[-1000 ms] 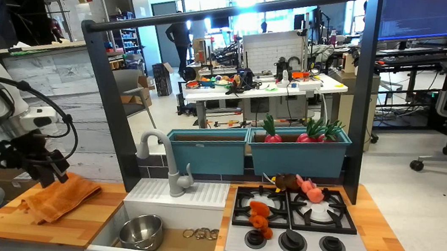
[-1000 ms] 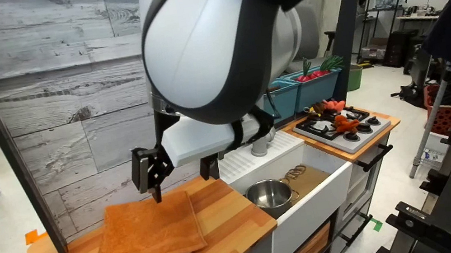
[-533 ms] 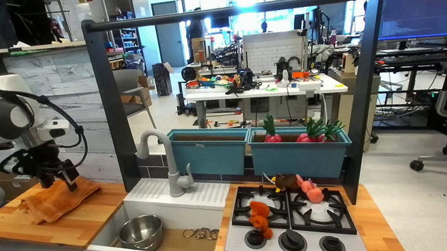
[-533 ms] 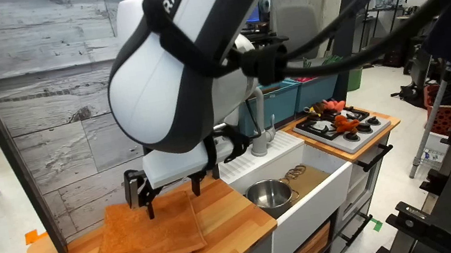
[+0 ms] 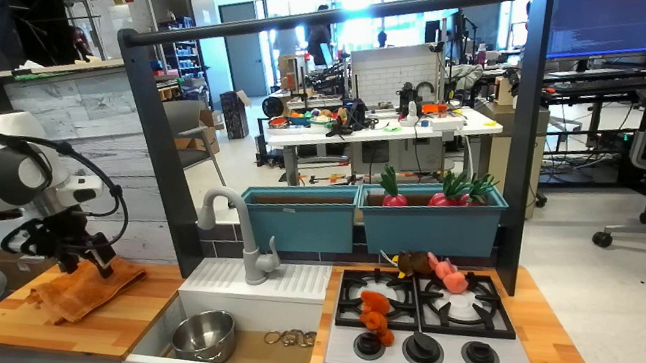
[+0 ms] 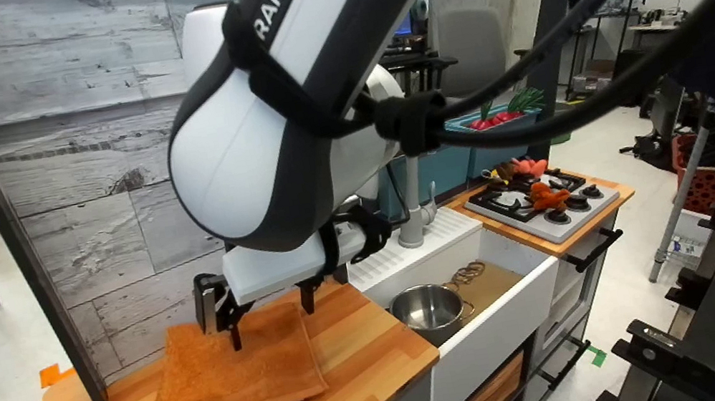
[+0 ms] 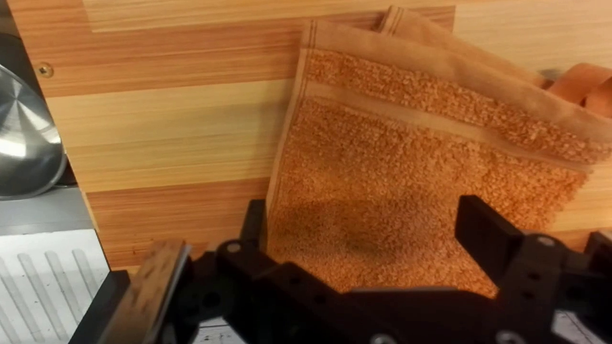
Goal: Wipe the left side of the counter with the orange towel, place the plush toys on the stove inside the silver pot in the sink
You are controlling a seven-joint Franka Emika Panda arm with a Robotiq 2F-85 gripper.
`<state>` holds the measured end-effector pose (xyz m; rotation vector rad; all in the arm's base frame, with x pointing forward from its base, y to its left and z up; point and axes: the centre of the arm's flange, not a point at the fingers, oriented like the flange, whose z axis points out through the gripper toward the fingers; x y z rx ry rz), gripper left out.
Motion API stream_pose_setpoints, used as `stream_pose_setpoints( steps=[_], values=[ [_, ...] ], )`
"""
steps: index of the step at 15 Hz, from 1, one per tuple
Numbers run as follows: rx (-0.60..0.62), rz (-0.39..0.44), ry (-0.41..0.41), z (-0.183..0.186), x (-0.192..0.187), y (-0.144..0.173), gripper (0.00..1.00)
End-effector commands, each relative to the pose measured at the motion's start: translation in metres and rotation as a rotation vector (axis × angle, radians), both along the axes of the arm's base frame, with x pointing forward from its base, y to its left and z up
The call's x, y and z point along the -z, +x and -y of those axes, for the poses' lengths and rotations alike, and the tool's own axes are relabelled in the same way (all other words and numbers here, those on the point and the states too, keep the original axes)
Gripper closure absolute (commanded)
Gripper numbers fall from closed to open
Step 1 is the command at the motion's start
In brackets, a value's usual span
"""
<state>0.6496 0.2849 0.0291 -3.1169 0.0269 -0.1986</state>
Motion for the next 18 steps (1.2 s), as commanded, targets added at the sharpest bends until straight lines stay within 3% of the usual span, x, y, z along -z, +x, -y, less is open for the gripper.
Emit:
stream_pose_setpoints(
  steps=[1,6,7,9,10,15,18],
  values=[
    [0.019,-0.009,-0.003,-0.026,0.033,0.022,0.00],
    [0.013,0.004,-0.003,-0.049,0.091,0.023,0.00],
    [0.004,0.006,0.007,-0.030,0.063,-0.003,0.00],
    [0.002,0.014,0.011,-0.035,0.074,-0.002,0.00],
    [0.034,-0.029,-0.001,-0.023,0.081,0.001,0.00],
    [0.151,-0.064,-0.095,0.023,0.110,0.009,0.00],
    [0.071,-0.049,-0.080,-0.009,0.114,-0.005,0.00]
  ],
)
